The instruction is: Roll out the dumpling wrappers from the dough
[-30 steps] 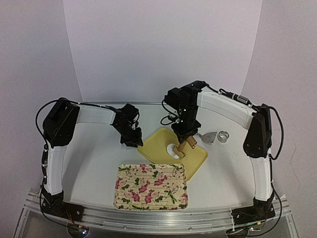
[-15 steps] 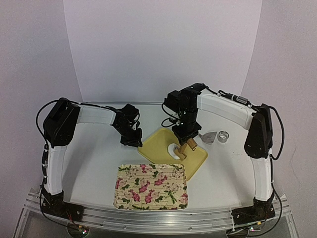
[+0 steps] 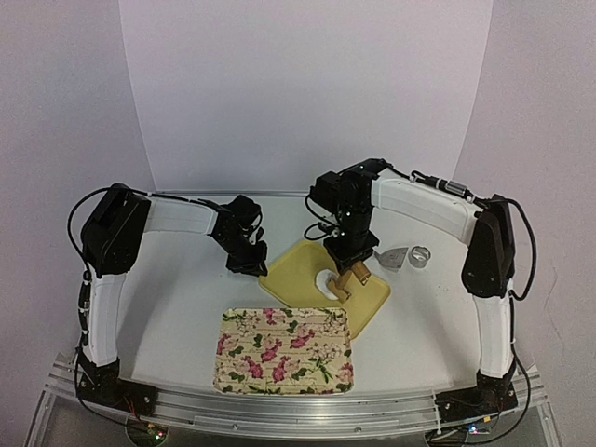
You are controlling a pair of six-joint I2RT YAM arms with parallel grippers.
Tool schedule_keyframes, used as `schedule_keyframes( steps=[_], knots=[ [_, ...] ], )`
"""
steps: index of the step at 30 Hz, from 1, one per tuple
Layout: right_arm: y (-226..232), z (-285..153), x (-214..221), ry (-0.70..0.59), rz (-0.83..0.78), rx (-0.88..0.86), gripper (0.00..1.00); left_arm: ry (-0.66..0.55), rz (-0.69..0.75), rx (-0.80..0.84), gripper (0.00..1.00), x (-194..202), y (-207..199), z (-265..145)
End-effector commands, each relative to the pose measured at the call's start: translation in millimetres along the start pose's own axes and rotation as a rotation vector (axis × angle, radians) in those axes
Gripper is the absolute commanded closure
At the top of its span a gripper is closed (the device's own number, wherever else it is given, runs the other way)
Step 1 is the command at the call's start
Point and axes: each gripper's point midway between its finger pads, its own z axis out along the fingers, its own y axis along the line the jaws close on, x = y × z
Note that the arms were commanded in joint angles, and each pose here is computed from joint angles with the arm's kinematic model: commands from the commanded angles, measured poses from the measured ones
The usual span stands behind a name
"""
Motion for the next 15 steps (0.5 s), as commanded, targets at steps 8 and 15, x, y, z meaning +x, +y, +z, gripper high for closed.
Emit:
schedule_keyframes(
  steps=[8, 15],
  knots=[
    [18.3, 80.7, 38.1, 0.291, -0.055, 0.026, 1.00, 0.046, -0.059, -0.015, 1.00, 19.9, 6.4, 24.1],
    [1.7, 81.9, 46.0, 0.299, 0.018, 0.096, 1.00, 0.028, -0.033, -0.097, 1.00, 24.1, 24.7, 24.5]
  ],
)
